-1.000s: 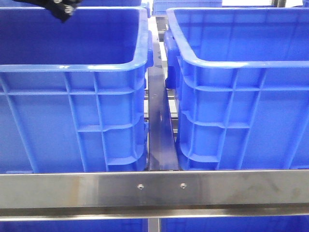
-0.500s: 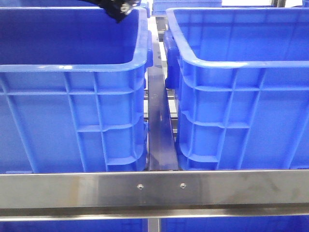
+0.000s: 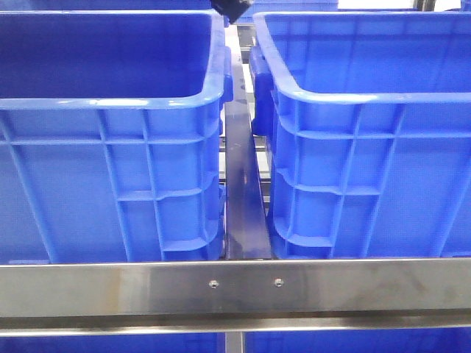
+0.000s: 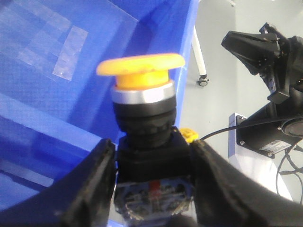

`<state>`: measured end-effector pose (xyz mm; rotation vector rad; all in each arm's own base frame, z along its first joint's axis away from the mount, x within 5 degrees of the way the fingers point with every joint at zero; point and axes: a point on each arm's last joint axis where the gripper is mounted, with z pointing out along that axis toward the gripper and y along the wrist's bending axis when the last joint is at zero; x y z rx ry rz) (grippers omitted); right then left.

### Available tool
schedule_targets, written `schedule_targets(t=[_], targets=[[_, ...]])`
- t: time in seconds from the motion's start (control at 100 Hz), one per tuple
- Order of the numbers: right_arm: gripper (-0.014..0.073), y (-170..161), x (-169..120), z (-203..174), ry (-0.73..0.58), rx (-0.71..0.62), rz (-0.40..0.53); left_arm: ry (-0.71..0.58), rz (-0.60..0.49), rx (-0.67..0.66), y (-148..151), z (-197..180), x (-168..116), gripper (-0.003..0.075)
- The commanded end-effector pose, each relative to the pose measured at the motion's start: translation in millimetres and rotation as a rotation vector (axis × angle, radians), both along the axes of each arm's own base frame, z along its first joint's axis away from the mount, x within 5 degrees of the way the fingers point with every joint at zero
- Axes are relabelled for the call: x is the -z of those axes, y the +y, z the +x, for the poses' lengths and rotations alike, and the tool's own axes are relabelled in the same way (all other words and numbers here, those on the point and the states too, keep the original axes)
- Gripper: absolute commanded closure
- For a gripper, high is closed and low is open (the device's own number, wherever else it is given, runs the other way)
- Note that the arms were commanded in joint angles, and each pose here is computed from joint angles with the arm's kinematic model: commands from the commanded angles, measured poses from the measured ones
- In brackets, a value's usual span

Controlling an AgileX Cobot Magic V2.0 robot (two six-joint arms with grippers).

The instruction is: Pick red and yellow buttons and place in box

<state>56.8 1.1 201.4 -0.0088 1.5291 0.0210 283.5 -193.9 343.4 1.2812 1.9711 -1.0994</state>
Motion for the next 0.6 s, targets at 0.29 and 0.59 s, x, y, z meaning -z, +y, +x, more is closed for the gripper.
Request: schedule_targets(t=[0.29,0.59], targets=[[0.0664,0.1,-14.0,-3.6,-0.118,-0.001,-0.007,-0.04,-0.105,-0.004,-2.0,-11.5,-29.3,0.0574],[0.0664,0.1,-16.0,-4.0,-0.14,-0.001,-0.007,-0.04,-0.105,-0.004,-2.0,-11.5,-29.3,0.0574]])
